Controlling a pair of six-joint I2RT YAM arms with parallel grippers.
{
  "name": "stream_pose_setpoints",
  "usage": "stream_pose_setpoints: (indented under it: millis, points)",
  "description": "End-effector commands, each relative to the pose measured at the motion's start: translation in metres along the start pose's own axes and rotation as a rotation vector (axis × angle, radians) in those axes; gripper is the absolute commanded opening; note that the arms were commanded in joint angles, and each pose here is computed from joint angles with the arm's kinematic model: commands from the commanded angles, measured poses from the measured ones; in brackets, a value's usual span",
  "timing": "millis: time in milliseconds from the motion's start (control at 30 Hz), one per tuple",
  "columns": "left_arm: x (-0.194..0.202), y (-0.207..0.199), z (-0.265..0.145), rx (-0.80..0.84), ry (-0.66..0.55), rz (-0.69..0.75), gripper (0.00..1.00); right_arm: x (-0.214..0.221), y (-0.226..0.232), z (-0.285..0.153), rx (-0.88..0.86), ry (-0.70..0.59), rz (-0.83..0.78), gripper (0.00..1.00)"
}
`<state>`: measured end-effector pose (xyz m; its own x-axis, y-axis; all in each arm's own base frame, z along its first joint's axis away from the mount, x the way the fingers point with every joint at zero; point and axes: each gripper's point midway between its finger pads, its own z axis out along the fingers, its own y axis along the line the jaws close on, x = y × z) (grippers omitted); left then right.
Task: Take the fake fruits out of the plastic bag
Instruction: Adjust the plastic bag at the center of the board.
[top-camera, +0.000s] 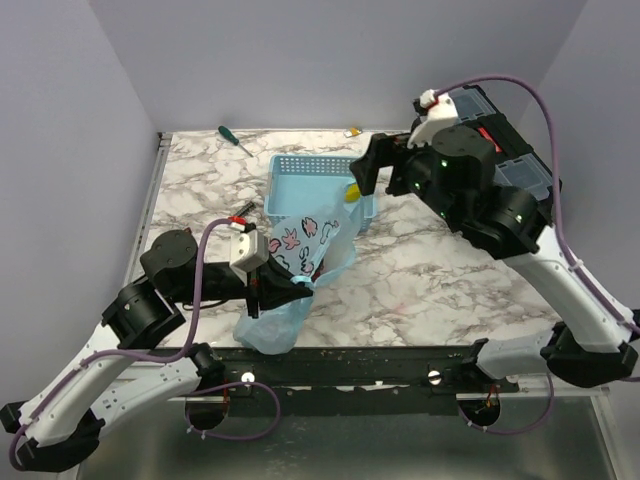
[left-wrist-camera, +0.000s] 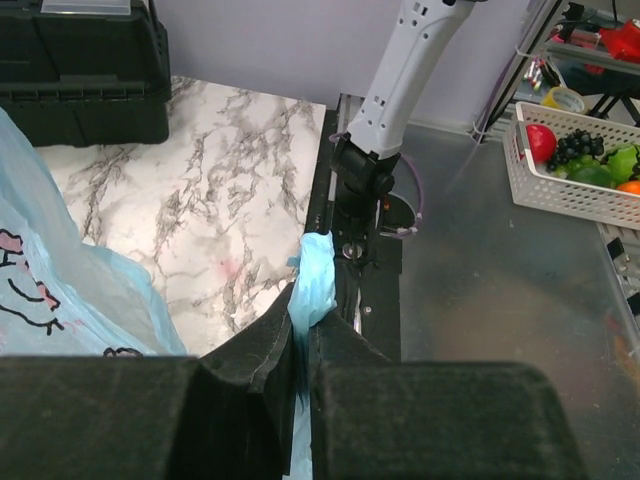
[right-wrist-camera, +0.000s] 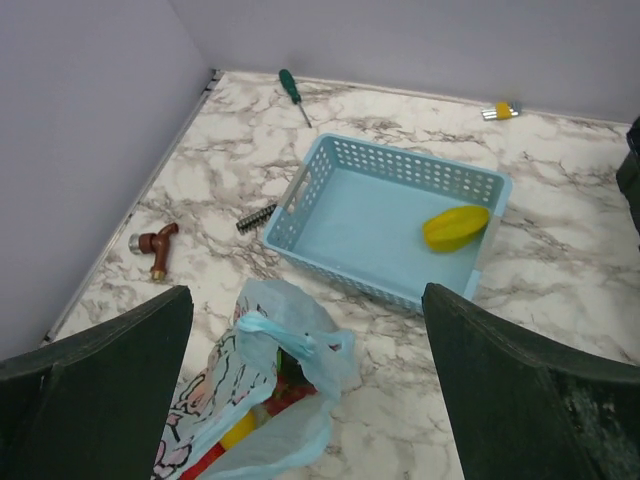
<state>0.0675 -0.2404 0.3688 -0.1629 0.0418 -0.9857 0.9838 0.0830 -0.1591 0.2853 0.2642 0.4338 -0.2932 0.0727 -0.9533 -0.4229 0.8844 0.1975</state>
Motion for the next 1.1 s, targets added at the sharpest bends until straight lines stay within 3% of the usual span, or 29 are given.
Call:
stream_pose_setpoints:
  millis: [0,133,300,667,900,967,1067]
  points:
    - [-0.006,-0.001,0.004,0.025,-0.009,0.022,0.05,0.029,-0.029,-0.017,0.120,0.057,0.079,1.00]
    - [-0.004,0.002,0.006,0.020,-0.003,0.018,0.04,0.063,-0.039,-0.035,0.125,0.116,0.142,1.00]
    - [-0.003,0.003,0.008,0.019,-0.001,0.014,0.04,0.102,-0.020,-0.044,-0.011,0.187,0.250,0.99]
    - [-0.001,0.005,0.011,0.018,0.007,-0.011,0.02,0.188,0.025,-0.024,-0.230,0.326,0.512,0.93]
    - [0.001,0.005,0.012,0.022,0.014,-0.020,0.02,0.222,0.046,0.004,-0.288,0.405,0.539,0.56]
    - [0.003,0.003,0.013,0.038,0.023,-0.029,0.02,0.222,0.049,0.011,-0.295,0.404,0.531,0.41]
    - [0.007,0.003,0.014,0.047,0.042,-0.043,0.12,0.217,0.049,0.020,-0.287,0.381,0.502,0.22]
